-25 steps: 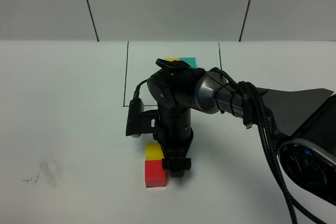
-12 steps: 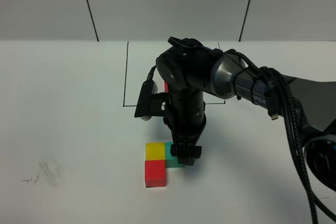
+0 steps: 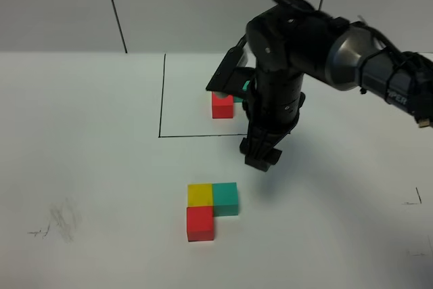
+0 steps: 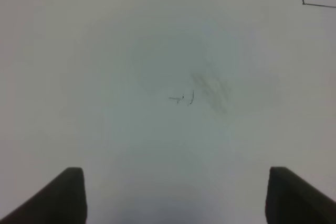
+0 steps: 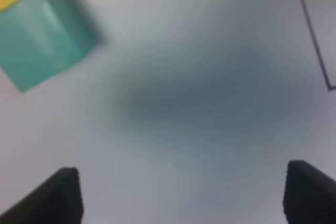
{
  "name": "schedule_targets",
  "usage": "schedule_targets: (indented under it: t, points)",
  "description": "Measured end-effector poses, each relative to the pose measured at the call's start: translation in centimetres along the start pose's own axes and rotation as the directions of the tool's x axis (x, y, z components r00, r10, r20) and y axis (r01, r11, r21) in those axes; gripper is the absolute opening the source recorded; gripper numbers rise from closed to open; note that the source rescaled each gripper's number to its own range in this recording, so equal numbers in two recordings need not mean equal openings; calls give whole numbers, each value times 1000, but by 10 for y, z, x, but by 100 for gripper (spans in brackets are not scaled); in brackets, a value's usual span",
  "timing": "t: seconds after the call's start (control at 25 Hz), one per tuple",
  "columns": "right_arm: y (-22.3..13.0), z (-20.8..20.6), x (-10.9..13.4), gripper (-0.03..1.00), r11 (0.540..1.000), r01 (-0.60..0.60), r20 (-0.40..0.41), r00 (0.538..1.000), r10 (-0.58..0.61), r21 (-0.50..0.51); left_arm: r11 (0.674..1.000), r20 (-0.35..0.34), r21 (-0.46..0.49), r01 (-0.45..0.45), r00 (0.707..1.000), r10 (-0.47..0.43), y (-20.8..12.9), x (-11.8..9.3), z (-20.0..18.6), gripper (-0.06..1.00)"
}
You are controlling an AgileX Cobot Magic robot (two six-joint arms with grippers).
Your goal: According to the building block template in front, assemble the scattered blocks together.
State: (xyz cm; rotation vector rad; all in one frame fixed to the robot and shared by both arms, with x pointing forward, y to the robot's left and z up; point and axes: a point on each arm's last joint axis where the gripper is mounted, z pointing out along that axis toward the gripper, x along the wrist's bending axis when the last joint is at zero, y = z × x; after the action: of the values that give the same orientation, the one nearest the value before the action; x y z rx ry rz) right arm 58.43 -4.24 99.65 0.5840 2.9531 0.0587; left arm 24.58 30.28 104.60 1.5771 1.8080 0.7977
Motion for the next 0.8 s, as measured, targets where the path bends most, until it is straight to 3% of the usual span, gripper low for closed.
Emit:
schedule_targets:
  t: [0.44,0.8]
  points:
    - [-60,-52,-64,85,963,-253,81,962,260,-90,1000,0,0,0,1000,0,0,0,0,100]
    - [-124,-83,-109,92,869,-473,128,862,491,-148,1000,0,0,0,1000,0,0,0,0,100]
